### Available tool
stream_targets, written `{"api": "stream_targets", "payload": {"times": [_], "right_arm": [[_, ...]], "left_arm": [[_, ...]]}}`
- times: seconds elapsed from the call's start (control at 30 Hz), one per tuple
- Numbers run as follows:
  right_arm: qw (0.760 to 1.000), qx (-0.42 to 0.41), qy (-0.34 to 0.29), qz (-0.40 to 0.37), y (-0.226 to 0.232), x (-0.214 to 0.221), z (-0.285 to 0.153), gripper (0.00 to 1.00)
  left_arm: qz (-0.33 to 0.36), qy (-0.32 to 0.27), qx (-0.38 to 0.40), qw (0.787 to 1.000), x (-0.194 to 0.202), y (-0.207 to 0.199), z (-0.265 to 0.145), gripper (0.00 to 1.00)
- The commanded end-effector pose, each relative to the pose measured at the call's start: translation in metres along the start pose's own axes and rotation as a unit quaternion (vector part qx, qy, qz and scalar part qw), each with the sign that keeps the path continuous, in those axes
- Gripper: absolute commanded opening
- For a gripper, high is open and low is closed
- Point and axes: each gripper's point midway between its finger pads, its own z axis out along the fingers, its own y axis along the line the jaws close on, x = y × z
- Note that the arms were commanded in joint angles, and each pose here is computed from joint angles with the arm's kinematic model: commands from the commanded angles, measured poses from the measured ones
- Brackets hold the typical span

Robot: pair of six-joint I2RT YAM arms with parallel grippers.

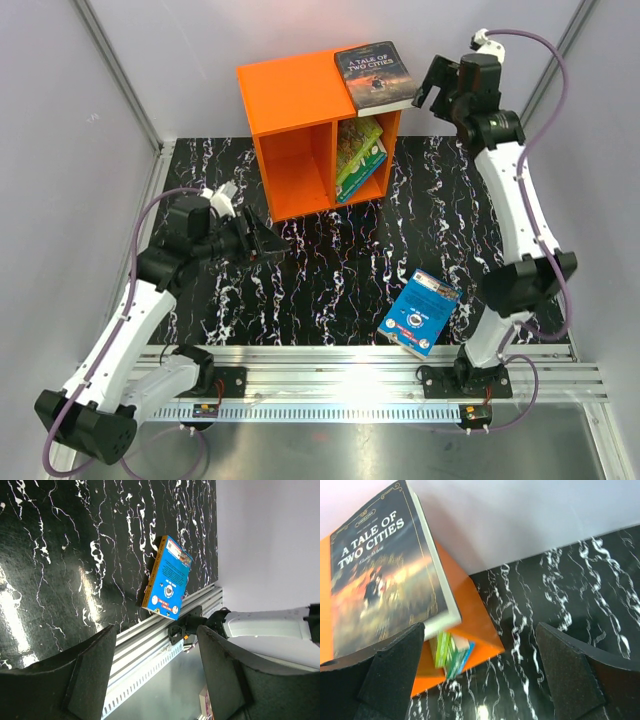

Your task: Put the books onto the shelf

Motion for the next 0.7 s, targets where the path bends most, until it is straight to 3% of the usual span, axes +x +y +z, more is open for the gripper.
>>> {"api": "stream_targets", "payload": {"times": [0.0,0.07,0.17,0.23,0.27,0.3,0.37,0.4,0.47,0.67], "right_arm": [[0.997,0.029,-0.060,0.040,-0.012,-0.036,-0.060,1.00],[0.997,0.054,-0.020,0.055,-0.029,-0.014,-0.084,1.00],[0.991,0.051,0.091,0.080,-0.041,0.054,-0.108,1.00],[0.974,0.078,0.181,0.110,-0.058,0.121,-0.123,1.00],[0.971,0.081,0.184,0.132,-0.063,0.129,-0.145,1.00],[0.949,0.115,0.238,0.172,-0.079,0.182,-0.153,1.00],[0.936,0.113,0.252,0.219,-0.086,0.211,-0.188,1.00],[0.908,0.151,0.290,0.261,-0.100,0.256,-0.202,1.00],[0.885,0.168,0.315,0.299,-0.114,0.295,-0.237,1.00],[0.844,0.210,0.363,0.335,-0.133,0.348,-0.282,1.00]], "left_arm": [[0.025,0.004,0.036,0.999,0.000,-0.014,0.001,0.68],[0.034,0.012,0.038,0.999,0.002,-0.013,0.006,0.69],[0.045,0.033,0.029,0.998,0.009,-0.007,0.022,0.69],[0.055,0.057,0.024,0.997,0.020,-0.005,0.037,0.69],[0.062,0.061,0.022,0.996,0.023,-0.005,0.043,0.69],[0.062,0.079,0.012,0.995,0.029,0.000,0.056,0.69],[0.087,0.112,0.009,0.990,0.050,-0.006,0.074,0.70],[0.098,0.126,0.011,0.987,0.057,-0.011,0.083,0.70],[0.119,0.173,0.006,0.978,0.086,-0.013,0.110,0.73],[0.124,0.265,0.022,0.956,0.141,-0.024,0.174,0.79]]}}
